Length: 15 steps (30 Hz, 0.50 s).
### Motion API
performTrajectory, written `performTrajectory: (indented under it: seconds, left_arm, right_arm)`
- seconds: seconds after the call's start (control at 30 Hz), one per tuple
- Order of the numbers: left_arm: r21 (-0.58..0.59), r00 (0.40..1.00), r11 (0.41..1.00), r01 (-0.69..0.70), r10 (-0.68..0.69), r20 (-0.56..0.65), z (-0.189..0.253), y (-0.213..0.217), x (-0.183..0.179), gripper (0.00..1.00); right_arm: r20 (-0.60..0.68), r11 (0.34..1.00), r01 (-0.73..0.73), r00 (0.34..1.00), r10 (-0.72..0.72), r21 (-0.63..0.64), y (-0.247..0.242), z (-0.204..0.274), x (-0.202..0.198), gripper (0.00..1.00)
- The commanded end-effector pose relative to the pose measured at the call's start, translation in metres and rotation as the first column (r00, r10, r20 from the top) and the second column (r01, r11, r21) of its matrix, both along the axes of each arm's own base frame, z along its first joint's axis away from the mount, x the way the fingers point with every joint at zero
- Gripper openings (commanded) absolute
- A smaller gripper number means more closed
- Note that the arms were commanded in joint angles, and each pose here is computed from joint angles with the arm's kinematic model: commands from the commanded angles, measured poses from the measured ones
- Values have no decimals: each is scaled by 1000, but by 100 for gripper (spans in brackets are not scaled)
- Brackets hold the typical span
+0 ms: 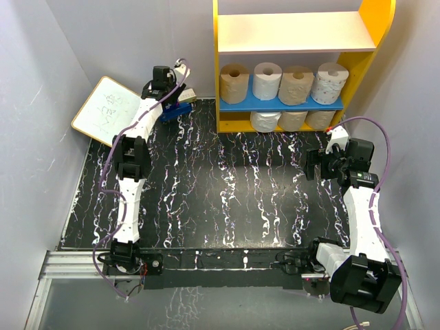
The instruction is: Place and organize the paper towels onto the shelf
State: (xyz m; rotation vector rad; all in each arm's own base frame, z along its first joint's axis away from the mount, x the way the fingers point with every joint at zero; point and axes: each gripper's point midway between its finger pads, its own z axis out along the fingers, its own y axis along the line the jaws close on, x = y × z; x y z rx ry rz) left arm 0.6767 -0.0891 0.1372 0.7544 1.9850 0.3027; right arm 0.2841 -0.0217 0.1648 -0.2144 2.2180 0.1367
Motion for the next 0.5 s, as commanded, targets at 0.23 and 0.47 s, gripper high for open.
performTrajectory:
  seconds: [0.23, 0.47]
  left_arm:
    - [29, 1000, 999, 28, -28, -9, 6, -3, -5, 0]
    - [19, 991, 998, 62, -64, 120, 89, -6, -10, 0]
  right_arm:
    - [35, 1000, 12, 999, -12, -13, -5, 6, 7, 98]
    - [45, 1000, 7, 999, -7, -12, -3, 9, 6, 98]
